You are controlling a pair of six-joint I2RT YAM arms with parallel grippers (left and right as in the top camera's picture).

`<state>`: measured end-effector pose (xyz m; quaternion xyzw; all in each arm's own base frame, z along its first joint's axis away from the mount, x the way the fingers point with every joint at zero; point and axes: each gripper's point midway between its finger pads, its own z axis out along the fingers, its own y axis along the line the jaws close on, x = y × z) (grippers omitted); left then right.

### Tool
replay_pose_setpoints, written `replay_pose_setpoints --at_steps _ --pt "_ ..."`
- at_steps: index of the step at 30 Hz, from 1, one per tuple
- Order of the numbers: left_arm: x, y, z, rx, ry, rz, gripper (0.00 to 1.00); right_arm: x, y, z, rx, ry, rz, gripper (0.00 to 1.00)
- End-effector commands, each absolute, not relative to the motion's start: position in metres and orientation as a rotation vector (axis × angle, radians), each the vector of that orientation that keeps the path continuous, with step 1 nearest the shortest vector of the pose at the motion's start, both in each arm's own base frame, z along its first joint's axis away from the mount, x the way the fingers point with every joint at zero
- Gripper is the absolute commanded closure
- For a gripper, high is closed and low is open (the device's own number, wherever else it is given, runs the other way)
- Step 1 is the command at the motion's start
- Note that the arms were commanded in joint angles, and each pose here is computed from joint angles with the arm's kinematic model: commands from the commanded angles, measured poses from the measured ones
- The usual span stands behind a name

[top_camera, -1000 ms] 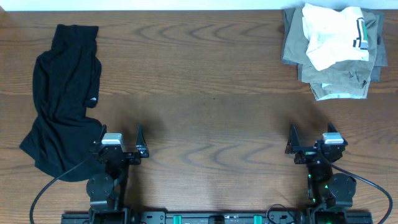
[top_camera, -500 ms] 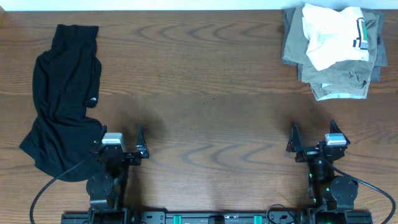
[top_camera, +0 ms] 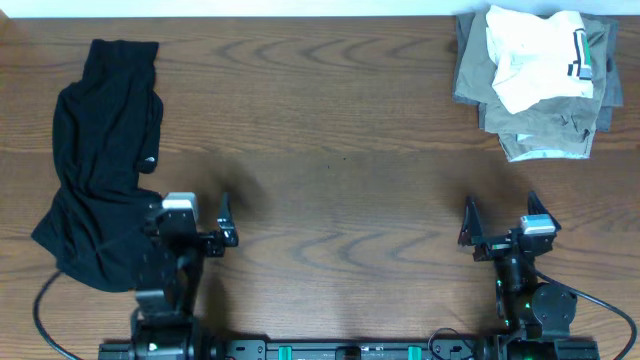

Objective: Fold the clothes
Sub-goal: 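Reach the left gripper to the black t-shirt and grasp its edge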

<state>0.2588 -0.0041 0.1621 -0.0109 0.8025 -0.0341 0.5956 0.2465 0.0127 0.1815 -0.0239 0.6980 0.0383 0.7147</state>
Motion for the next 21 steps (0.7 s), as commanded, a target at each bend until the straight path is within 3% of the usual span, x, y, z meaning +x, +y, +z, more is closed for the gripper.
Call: replay_pose_setpoints --at_steps 1,11,21 --pt "0.268 -0.005 0.185 -0.05 1.875 -0.111 0.02 0.245 0.013 0.192 -0.031 1.529 0.118 0.01" --pt "0.289 -0.005 0.197 -0.072 2.084 -0.13 0.02 0.252 0.014 0.223 -0.033 1.597 0.129 0.01" --pt "0.301 -0.005 0.211 -0.164 2.205 -0.173 0.02 0.3 0.042 0.261 -0.148 1.756 0.3 0.01"
